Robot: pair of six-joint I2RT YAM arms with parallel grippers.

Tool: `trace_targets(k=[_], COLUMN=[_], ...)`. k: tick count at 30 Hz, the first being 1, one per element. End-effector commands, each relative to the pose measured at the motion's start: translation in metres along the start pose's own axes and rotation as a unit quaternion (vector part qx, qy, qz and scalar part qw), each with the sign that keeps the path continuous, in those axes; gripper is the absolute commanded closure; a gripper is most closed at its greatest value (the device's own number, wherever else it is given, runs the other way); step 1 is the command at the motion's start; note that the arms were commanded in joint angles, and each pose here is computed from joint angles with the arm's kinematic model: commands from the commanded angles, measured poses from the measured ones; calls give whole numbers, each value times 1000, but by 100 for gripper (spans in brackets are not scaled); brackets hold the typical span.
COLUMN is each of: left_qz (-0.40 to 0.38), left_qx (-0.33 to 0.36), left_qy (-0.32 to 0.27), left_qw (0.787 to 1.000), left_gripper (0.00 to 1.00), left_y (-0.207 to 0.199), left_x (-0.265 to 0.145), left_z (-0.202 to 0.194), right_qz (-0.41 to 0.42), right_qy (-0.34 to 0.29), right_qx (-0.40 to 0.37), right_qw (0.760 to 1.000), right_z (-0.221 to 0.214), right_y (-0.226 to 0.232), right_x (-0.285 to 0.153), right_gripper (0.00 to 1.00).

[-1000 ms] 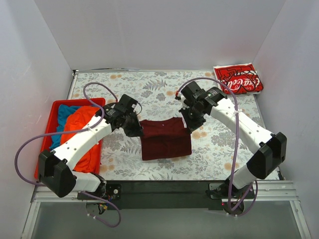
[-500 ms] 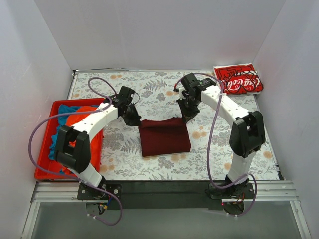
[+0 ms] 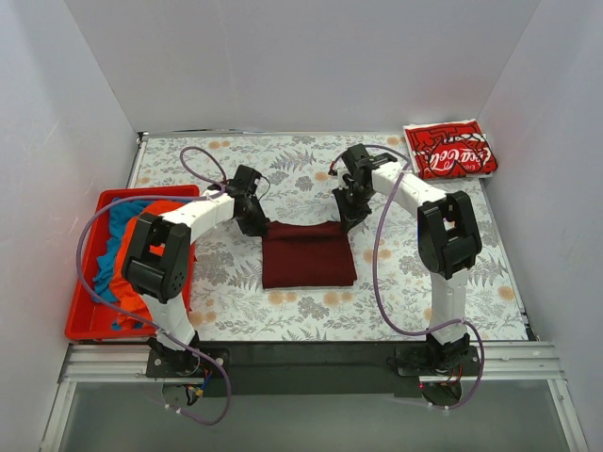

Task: Fold and stack the t-shirts
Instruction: Fold the tshirt

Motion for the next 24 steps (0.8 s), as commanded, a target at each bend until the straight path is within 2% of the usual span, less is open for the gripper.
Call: trace_targets(k=[1,3,6,7,8,10,13,15,17,20,22,24], left_qz=[0,-7,-32,-41,-48,-62,-83,-93,-137,-209,-229,-235], left_qx=[3,2,-1,-1,0,4,9,14,28,57,56,51], left_qy=[-56,-70,-91,-96,-103,-119,-142,-144,-143,-118,-117,-123], left_qw=[998,998,995,995,994,991,986,985,980,969,965,963], left_gripper=[92,87,68,58,51,45,44,44,46,52,55,56], left_y=[-4,-7,-13,-15,-17,-17,-16,-13,-16,-22,-25,-30], left_x=[-6,-14,-31,-37,-41,-58,-85,-91,-100,-95,-88,-75], left_z=[22,27,30,30,30,27,21,10,-3,-24,-26,-21], right_qz=[-1,-10,-28,-33,-36,-37,-4,50,125,227,265,283], right_qy=[-41,-62,-129,-141,-170,-198,-238,-256,-267,-284,-296,-292], right_qx=[-12,-10,-8,-5,-5,6,-2,-20,-40,-63,-75,-59], right_qw=[999,998,991,989,985,980,971,965,955,929,915,911], right_z=[12,16,22,21,25,13,3,-4,-13,-18,-13,-9], right_y=[-1,-1,4,3,5,7,13,27,40,60,65,63], right_x=[-9,-16,-42,-46,-50,-60,-68,-75,-67,-62,-55,-43], right_gripper=[83,76,69,66,63,56,52,51,51,50,50,50])
Point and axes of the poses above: each gripper's point midway between its finger pads, its own x axis out along the fingers, its own y axis along the line the jaws close on, z = x × y, the point moved 6 cm from there along -x, back along the fingers, and after that the axes turned 3 degrees about -x, right-handed, at the moved point
